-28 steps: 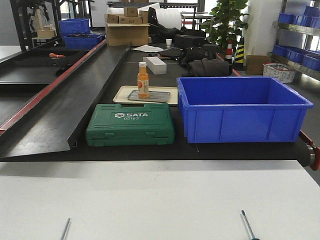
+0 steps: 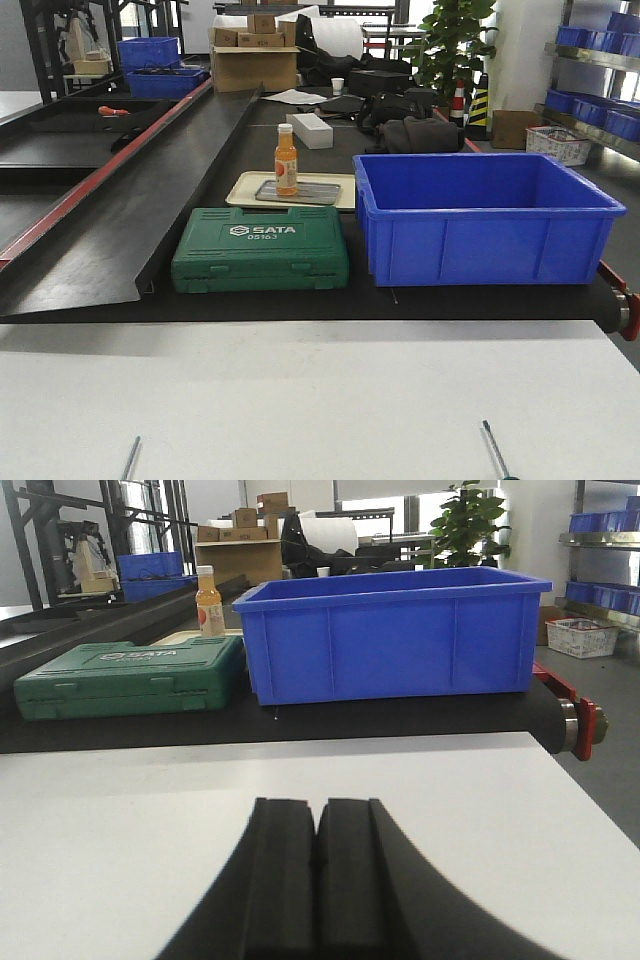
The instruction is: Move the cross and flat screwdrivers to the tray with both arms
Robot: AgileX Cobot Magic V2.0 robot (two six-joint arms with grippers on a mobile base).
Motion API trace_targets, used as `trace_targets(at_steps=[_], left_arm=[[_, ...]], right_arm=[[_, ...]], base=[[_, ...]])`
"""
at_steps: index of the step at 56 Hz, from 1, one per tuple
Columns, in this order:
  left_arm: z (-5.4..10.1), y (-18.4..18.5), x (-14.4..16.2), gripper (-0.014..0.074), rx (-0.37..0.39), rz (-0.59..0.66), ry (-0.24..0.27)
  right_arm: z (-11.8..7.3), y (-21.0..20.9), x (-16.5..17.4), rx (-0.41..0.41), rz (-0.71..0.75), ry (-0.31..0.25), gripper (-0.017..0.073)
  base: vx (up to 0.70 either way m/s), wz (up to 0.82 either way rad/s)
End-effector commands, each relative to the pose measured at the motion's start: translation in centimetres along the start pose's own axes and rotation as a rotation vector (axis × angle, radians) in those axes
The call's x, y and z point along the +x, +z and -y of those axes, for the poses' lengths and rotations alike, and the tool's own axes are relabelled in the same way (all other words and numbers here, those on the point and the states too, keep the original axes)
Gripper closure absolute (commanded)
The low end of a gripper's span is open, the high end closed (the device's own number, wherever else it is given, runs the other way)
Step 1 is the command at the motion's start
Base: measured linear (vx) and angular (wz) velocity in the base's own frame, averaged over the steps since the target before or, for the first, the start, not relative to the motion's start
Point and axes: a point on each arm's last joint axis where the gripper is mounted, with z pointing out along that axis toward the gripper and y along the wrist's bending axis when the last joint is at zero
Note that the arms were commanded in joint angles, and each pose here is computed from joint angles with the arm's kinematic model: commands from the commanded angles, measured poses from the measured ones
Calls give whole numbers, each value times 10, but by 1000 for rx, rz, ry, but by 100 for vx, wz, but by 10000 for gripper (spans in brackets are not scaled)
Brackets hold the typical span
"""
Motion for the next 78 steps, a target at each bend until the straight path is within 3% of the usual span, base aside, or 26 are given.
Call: trace_targets(at_steps=[1,10,24,32,36,43,50,59,69,78], left_arm=[[0,-2,-17,591,2,115,-6],[0,-3,-19,591,2,137,0],[1,-16,-60,591,4,502,-9],[4,-28,-113,591,11,543,-9],[6,-30,-148,591,12,536,-3],[9,-13,-206,591,11,461,11],[11,29,-230,591,6,309,35],[10,82,-214,591,2,123,22],[8,118,-194,584,-3,-23,22],[8,132,-184,517,-5,-78,22]], right_arm=[[0,0,-5,-2,81,-12,567],[-1,-1,-8,-5,109,-12,567],[-4,-8,-40,-30,381,-30,567],[-7,-16,-91,-12,431,-106,567],[-9,-14,-127,-8,403,-93,567],[-12,7,-173,-5,309,-84,567],[-13,39,-192,-2,220,-84,567],[-12,81,-178,3,69,-84,567],[-10,113,-156,8,-89,-84,557],[-10,125,-146,9,-142,-84,451]], base=[[0,0],[0,0],[0,0],[0,-1],[0,0],[0,0],[0,0],[0,0],[0,0],[0,0]])
